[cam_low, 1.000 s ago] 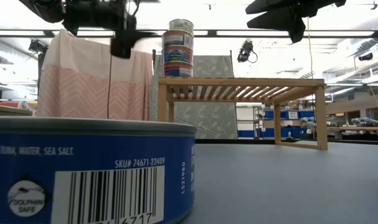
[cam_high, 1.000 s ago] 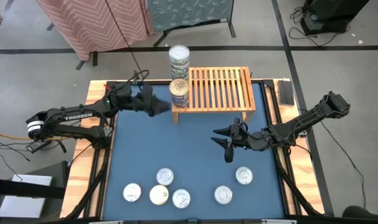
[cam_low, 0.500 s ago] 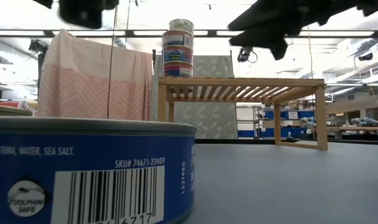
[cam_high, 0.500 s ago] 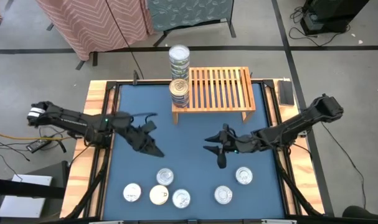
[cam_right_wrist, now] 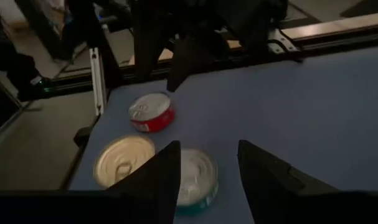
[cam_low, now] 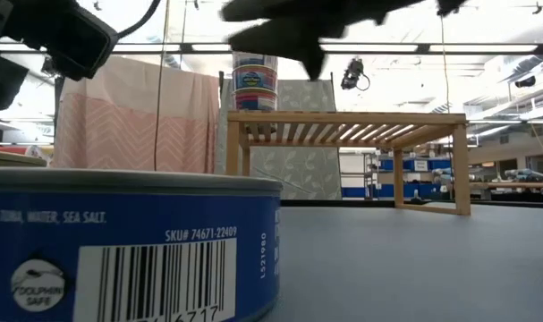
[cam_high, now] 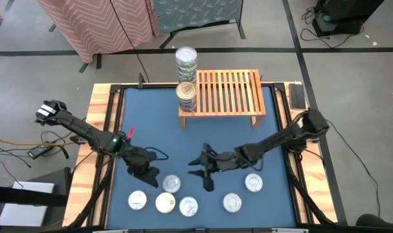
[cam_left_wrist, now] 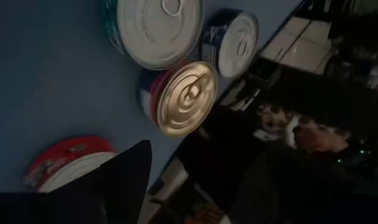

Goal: Stack canned seafood by type on shelf
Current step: Move the dark green tuna can to the middle right of the table

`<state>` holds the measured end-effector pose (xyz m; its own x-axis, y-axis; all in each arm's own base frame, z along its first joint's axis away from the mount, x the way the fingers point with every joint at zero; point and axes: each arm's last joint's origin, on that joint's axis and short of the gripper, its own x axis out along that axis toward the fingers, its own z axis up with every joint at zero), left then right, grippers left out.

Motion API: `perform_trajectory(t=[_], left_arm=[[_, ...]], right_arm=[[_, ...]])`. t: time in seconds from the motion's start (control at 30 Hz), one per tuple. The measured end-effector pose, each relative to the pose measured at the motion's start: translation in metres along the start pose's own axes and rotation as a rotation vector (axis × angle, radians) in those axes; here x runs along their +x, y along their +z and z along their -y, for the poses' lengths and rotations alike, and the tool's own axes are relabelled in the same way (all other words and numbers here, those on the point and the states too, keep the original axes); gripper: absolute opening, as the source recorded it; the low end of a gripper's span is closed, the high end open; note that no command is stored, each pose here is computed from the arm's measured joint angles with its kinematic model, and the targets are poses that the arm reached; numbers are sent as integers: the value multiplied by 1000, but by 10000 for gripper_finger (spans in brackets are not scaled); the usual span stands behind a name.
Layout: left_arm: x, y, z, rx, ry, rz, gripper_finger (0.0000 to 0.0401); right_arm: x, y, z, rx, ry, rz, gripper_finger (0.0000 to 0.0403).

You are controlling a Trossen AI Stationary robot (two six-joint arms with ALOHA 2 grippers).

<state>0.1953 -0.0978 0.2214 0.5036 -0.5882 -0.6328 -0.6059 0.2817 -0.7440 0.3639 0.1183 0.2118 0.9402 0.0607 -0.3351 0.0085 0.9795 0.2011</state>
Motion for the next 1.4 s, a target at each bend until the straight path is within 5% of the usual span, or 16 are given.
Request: perform_trajectory(t=[0.3, 0.6, 0.77, 1.2, 1.4], left_arm=[[-2, 0, 2, 79, -15, 84, 312], [2, -10, -6, 114, 64, 42, 312], [4, -14, -7, 125, 76, 83, 312], [3, -9, -6, 167, 77, 252, 312], [2, -7, -5, 176, 70, 295, 312]], right_arm=[[68, -18, -12, -159, 270, -103, 162], [115, -38, -7, -205, 160, -115, 162], [127, -60, -3, -168, 83, -295, 162], [71, -54, 13, -62, -291, -738, 159], [26, -56, -2, -82, -426, -928, 153]])
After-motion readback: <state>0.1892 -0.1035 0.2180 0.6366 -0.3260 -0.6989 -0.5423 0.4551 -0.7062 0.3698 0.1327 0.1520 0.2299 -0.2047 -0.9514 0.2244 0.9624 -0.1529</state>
